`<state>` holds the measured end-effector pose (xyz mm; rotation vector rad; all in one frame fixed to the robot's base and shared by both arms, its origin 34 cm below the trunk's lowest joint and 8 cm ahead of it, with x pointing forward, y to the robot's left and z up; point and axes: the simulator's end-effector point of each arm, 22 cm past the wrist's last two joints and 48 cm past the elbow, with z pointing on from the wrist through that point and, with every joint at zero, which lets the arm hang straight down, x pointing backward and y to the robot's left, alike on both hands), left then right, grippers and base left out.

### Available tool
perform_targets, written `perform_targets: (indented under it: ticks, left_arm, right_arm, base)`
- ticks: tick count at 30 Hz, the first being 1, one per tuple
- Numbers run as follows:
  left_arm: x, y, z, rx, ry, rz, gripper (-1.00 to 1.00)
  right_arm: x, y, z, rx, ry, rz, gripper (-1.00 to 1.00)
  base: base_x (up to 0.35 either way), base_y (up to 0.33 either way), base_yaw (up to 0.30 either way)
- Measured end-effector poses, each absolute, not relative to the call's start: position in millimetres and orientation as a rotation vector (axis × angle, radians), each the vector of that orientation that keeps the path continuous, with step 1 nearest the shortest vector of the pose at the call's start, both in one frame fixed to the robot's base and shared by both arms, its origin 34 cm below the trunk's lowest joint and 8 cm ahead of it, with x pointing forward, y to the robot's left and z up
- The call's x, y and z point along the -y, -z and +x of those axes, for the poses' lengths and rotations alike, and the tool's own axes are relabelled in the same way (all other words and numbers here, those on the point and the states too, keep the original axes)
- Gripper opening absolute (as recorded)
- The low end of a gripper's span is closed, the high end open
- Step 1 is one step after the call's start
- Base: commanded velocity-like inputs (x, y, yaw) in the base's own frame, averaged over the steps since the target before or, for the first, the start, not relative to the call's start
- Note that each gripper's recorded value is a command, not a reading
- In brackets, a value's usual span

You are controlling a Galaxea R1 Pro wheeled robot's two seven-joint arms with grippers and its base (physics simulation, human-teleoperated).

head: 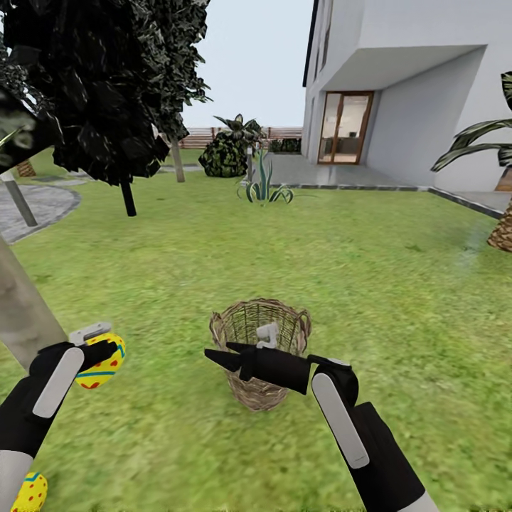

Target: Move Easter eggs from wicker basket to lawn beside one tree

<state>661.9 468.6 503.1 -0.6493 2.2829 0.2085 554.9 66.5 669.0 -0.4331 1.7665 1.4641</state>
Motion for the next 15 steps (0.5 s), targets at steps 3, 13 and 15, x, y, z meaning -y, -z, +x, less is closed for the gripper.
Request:
perform_targets:
  ticks: [3,13,15]
  left_arm:
    - [-473,-478,654,-2.336,-0.221,-0.668,-1.00]
    - [-489,-435,647,-2.384,-0.216,-0.692,-1.00]
    - [-493,-427,646,-2.379,-0.216,-0.703,-1.00]
  right_arm:
    - [-67,-663,556,-1.774,-1.473,-0.427,1.00]
    - [-68,-641,561,-1.811,-1.489,-0.398,1.00]
    - [-68,-636,563,-1.818,-1.492,-0.392,1.00]
  base:
    - [0.000,0.000,0.000]
    - [0.000,0.000,0.088]
    - [0.000,0.000,0.261]
